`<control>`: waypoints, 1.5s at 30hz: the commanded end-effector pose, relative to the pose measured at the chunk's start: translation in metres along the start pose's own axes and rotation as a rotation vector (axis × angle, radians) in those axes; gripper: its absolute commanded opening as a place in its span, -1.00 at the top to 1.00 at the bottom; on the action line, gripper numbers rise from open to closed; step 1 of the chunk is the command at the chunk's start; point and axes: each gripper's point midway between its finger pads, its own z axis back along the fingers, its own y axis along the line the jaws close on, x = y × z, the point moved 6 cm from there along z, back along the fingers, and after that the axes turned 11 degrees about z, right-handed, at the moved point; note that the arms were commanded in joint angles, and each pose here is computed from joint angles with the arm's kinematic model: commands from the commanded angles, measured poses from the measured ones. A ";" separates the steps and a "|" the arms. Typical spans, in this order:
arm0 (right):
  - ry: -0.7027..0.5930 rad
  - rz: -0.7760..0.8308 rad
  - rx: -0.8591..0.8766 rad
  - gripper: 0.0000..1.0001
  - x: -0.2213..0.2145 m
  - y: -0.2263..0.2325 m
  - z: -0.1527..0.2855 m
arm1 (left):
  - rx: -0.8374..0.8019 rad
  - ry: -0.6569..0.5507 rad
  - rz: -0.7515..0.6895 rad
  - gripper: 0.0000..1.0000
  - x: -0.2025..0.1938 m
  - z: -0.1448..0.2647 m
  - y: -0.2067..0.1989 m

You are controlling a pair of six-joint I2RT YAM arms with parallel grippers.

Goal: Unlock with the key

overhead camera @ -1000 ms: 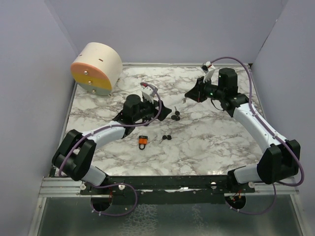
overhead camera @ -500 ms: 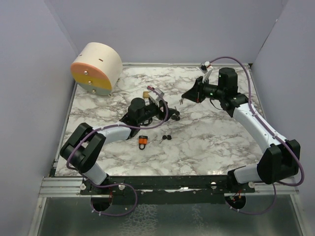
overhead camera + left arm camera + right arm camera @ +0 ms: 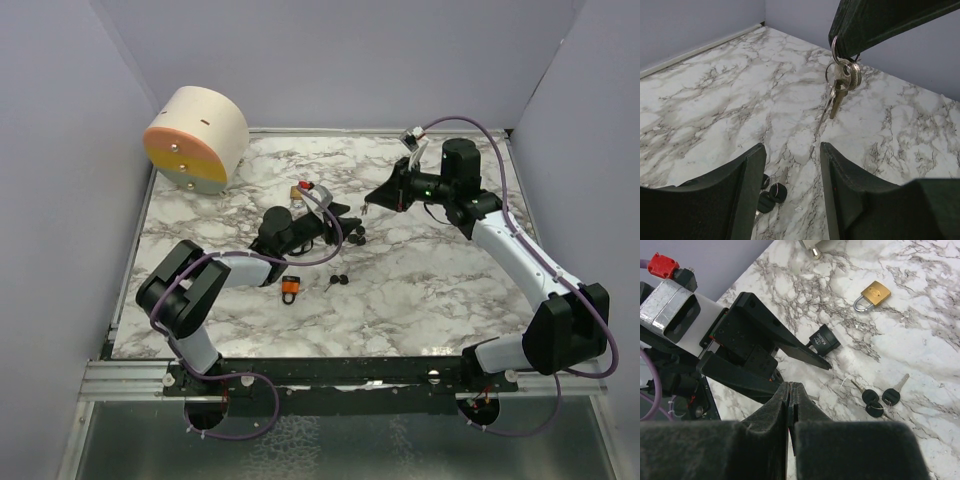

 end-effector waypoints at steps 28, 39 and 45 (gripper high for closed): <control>0.001 0.026 0.078 0.97 0.002 0.019 -0.010 | -0.162 -0.068 -0.020 0.42 0.007 -0.006 -0.017; 0.004 0.028 0.059 0.98 0.003 0.018 -0.011 | -0.168 -0.063 -0.018 0.86 0.006 -0.006 -0.018; 0.014 0.020 0.022 0.98 0.000 0.014 -0.011 | -0.152 -0.042 -0.025 1.00 0.006 -0.003 -0.018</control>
